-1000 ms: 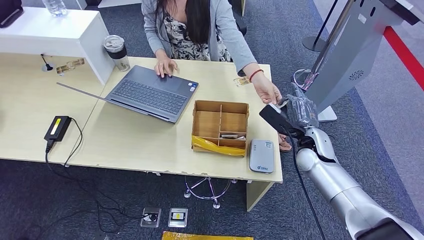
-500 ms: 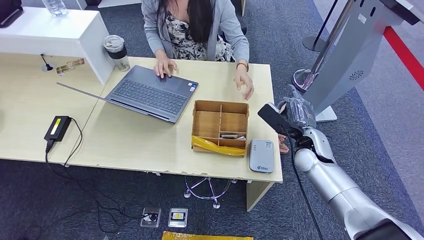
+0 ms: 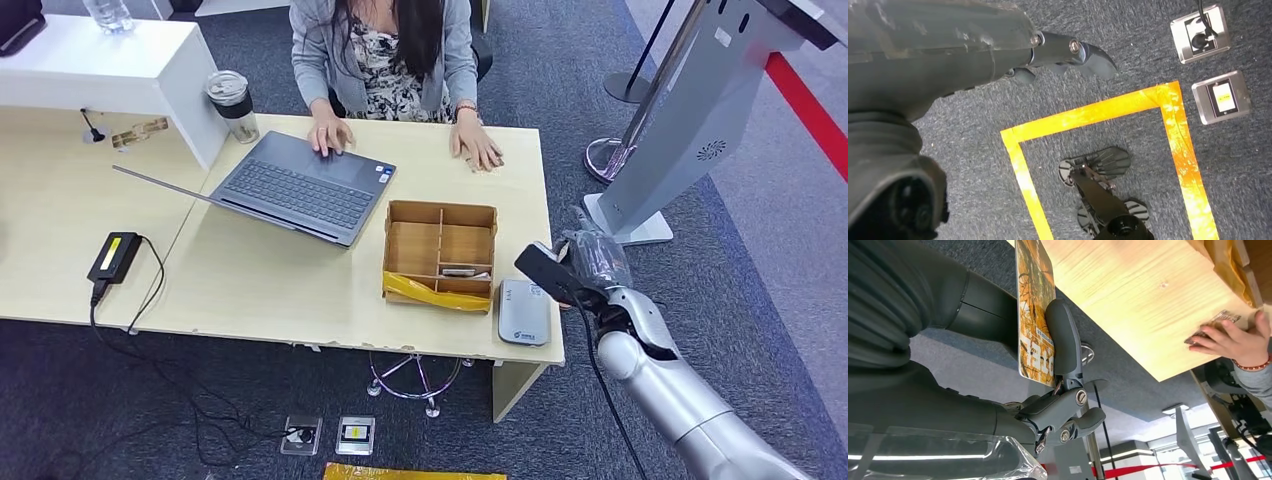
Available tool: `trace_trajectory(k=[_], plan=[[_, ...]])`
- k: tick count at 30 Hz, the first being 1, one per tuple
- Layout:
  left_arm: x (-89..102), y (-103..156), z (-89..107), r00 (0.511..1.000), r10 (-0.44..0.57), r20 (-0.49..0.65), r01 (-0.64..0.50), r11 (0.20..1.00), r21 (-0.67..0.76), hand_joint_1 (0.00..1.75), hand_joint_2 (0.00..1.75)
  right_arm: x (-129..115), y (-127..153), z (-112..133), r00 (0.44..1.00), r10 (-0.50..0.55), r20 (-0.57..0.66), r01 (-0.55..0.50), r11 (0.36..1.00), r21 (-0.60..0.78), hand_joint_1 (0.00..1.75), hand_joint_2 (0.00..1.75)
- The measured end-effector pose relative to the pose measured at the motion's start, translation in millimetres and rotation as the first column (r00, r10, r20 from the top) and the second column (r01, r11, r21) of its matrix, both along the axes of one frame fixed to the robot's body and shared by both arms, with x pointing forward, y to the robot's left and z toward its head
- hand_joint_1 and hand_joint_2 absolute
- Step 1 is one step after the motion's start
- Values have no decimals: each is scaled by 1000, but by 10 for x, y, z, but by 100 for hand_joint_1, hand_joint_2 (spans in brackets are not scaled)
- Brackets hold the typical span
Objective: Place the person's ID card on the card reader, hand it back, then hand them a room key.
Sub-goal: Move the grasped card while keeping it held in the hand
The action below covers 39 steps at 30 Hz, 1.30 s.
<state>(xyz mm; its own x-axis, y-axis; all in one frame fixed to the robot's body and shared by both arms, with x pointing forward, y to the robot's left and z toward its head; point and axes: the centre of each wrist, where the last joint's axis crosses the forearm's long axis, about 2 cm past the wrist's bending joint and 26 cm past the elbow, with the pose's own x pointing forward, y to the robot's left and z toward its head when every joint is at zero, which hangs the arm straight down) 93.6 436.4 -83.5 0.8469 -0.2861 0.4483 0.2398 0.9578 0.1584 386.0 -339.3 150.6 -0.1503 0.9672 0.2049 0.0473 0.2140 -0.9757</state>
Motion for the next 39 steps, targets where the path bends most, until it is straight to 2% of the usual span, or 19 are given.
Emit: trace_trajectory(k=[7,16,39], plan=[[0,4,1,1000,3,1,-3,1000,3,0,0,-81,53,-34,1000,26,-16,-26,1000,-15,175,175],[2,-6,-1,1000,3,-5,-3,1000,1,0,0,-92,52,-130,997,59,-49,-57,998,35,175,175],[7,-19,-4,1000,-18,-12,18,1000,6,0,0,-112,149,-354,985,23,-171,-13,998,63,175,175]])
